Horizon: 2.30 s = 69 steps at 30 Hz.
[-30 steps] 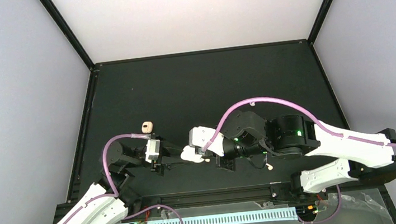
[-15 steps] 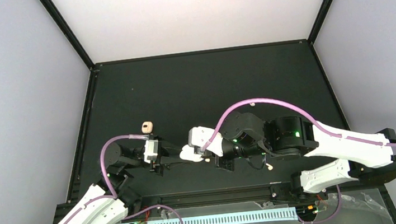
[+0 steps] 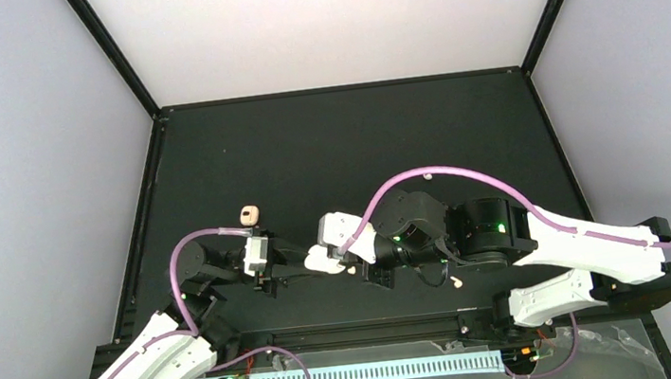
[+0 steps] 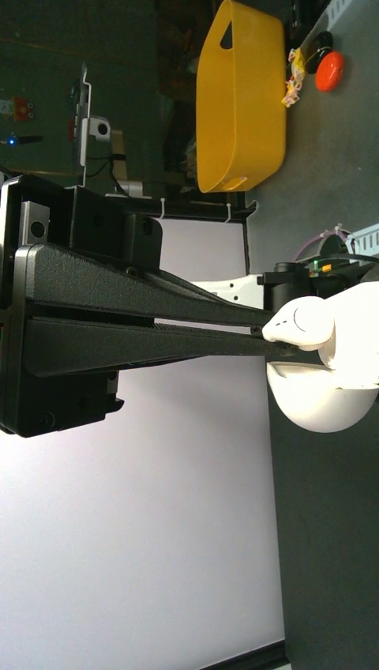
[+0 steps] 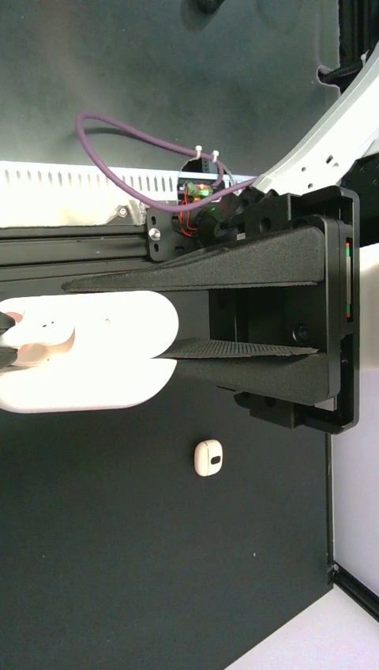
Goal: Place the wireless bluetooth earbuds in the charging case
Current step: Place the earbud in the charging case.
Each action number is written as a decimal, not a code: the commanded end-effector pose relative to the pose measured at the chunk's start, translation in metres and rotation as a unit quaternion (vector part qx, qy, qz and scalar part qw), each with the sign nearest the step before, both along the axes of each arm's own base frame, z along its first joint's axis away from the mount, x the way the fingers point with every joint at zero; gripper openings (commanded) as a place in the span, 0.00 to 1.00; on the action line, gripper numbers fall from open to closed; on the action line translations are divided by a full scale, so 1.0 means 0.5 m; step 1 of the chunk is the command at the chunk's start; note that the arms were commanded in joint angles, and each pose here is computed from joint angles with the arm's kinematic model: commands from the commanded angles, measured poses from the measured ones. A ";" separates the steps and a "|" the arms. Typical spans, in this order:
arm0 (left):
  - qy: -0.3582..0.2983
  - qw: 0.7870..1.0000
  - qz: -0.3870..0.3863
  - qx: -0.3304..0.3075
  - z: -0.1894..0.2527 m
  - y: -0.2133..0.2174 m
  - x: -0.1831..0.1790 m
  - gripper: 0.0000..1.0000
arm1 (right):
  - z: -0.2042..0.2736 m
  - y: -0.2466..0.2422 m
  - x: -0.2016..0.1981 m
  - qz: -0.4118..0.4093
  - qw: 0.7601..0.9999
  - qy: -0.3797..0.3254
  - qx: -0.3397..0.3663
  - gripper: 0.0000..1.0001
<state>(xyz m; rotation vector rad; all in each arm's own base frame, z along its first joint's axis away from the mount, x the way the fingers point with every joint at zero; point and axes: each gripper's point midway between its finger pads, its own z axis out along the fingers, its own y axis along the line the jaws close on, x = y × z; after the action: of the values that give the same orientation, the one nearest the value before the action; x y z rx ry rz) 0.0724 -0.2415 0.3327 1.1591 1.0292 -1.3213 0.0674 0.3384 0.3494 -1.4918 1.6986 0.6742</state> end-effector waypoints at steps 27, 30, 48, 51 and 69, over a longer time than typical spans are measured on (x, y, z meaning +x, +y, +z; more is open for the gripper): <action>-0.037 0.998 0.034 -0.045 0.060 0.020 -0.002 0.02 | -0.002 0.007 0.031 -0.064 0.998 0.008 0.012 0.01; -0.037 0.998 0.035 -0.046 0.060 0.021 -0.002 0.02 | 0.004 0.006 0.033 -0.069 0.997 0.009 0.016 0.01; -0.043 0.996 0.058 -0.057 0.065 0.026 0.008 0.02 | 0.001 0.008 0.035 -0.075 0.997 0.015 0.003 0.01; -0.045 0.996 0.056 -0.060 0.068 0.026 0.006 0.02 | 0.000 0.012 0.032 -0.070 0.997 0.016 -0.001 0.01; -0.040 0.995 0.061 -0.062 0.064 0.027 0.010 0.01 | 0.033 0.001 0.033 -0.080 0.996 0.021 0.031 0.12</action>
<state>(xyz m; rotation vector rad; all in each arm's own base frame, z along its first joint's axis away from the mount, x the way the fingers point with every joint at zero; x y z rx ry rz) 0.0830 -0.2322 0.3493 1.0428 1.0123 -1.2346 0.0861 0.3426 0.3584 -1.3133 1.7994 0.6471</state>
